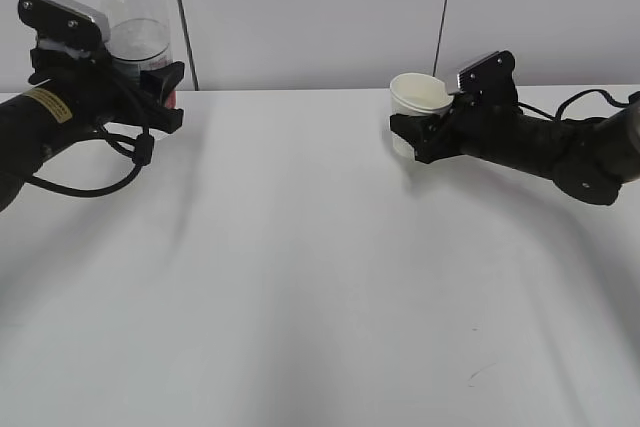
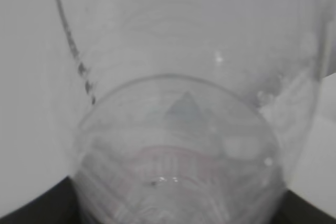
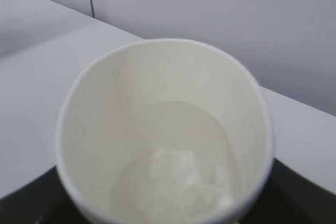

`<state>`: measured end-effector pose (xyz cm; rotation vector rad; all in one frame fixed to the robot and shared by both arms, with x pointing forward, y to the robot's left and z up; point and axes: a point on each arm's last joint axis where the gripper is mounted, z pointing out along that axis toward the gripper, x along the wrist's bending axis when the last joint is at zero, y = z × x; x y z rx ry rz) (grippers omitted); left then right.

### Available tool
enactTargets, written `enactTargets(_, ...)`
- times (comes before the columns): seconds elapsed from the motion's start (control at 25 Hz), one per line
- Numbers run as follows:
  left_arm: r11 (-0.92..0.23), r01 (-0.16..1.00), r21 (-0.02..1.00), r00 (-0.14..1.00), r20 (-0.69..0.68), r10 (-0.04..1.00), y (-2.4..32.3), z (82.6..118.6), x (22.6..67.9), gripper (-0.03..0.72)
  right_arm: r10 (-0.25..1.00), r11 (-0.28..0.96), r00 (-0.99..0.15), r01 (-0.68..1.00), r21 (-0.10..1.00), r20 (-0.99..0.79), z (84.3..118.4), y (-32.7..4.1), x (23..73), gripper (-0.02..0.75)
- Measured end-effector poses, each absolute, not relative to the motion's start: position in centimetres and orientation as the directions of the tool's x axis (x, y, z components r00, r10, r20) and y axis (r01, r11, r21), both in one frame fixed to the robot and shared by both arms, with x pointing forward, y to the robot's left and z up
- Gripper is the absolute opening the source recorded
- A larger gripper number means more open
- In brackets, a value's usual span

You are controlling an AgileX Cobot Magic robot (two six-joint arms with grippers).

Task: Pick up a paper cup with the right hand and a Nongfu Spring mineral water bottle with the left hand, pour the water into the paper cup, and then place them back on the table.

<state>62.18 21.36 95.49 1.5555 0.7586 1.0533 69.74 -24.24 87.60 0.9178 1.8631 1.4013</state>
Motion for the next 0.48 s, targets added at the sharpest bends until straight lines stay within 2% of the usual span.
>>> enactTargets(0.48,-0.235,-0.052,0.971,0.414,0.235,0.879,21.32,95.48,62.16,0.397,0.778,0.219,-0.619,0.108,0.97,-0.107,87.78,-23.83,69.43,0.491)
